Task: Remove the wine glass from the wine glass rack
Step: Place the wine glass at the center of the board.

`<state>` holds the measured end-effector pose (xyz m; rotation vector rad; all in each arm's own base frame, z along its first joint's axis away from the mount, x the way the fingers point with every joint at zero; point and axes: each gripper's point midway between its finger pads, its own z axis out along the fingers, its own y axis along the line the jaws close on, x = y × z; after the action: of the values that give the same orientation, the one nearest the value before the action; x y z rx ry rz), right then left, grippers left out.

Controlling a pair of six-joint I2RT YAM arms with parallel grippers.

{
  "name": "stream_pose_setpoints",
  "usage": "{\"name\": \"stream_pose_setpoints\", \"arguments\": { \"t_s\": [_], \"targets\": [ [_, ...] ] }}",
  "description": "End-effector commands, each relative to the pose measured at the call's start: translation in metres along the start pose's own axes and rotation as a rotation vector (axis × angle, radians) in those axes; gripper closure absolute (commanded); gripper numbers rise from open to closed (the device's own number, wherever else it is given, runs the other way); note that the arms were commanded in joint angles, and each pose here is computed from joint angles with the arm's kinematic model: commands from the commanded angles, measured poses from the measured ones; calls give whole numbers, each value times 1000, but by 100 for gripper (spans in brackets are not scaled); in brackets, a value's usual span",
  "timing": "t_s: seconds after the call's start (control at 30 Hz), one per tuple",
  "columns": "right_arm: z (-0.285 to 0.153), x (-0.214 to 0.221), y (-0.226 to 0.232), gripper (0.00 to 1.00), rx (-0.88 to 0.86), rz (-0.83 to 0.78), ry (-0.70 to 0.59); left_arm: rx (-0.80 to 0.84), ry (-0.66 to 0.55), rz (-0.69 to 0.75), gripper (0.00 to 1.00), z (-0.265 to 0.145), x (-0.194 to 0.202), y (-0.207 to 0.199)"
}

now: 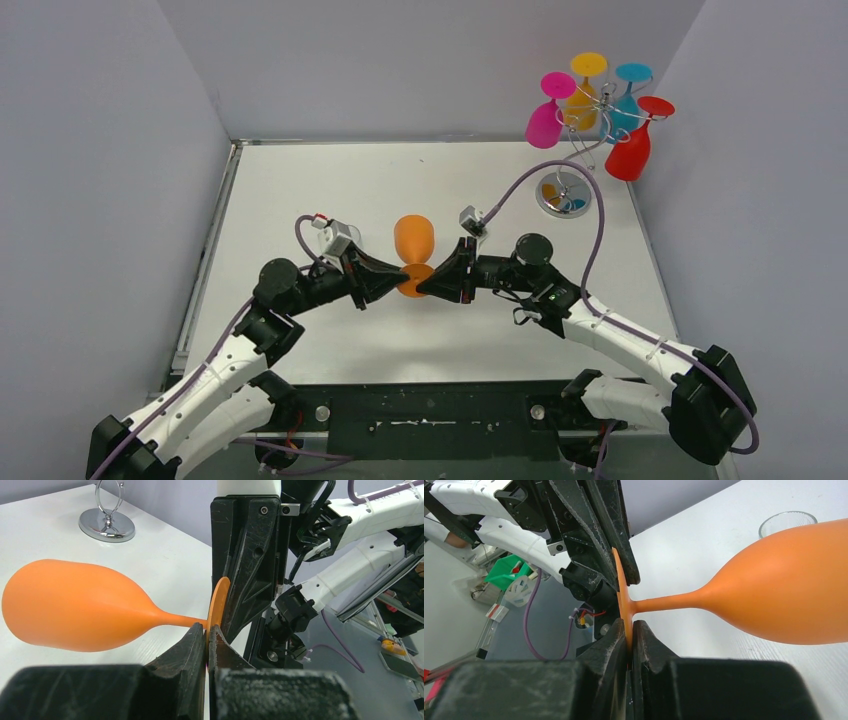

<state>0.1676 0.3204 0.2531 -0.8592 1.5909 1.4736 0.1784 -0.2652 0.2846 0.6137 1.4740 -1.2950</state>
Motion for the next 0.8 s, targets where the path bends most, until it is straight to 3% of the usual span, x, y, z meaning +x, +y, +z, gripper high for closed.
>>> {"name": "stream_pose_setpoints", "arguments": {
  "t_s": [0.0, 0.13, 0.2, 0.27, 0.5, 0.77],
  "targets": [
    [3, -20, 6, 100, -33, -111, -79, 17, -71, 50, 100, 0, -22, -10],
    [-1, -21, -6, 100, 42, -160, -137, -68, -27, 3, 99, 0, -21, 2],
    [-3, -15, -15, 100, 90, -189, -144, -84, 3, -12, 79, 0, -20, 2],
    [-3, -2, -19, 100, 102, -242, -127, -84, 31, -25, 69, 0, -19, 0],
    [-7, 21, -13, 100, 90, -494, -131, -200, 162, -32, 48, -6, -10, 15],
    [-10, 57, -24, 100, 79, -758, 49, -296, 266, 6, 34, -16, -7, 28]
  ]
}}
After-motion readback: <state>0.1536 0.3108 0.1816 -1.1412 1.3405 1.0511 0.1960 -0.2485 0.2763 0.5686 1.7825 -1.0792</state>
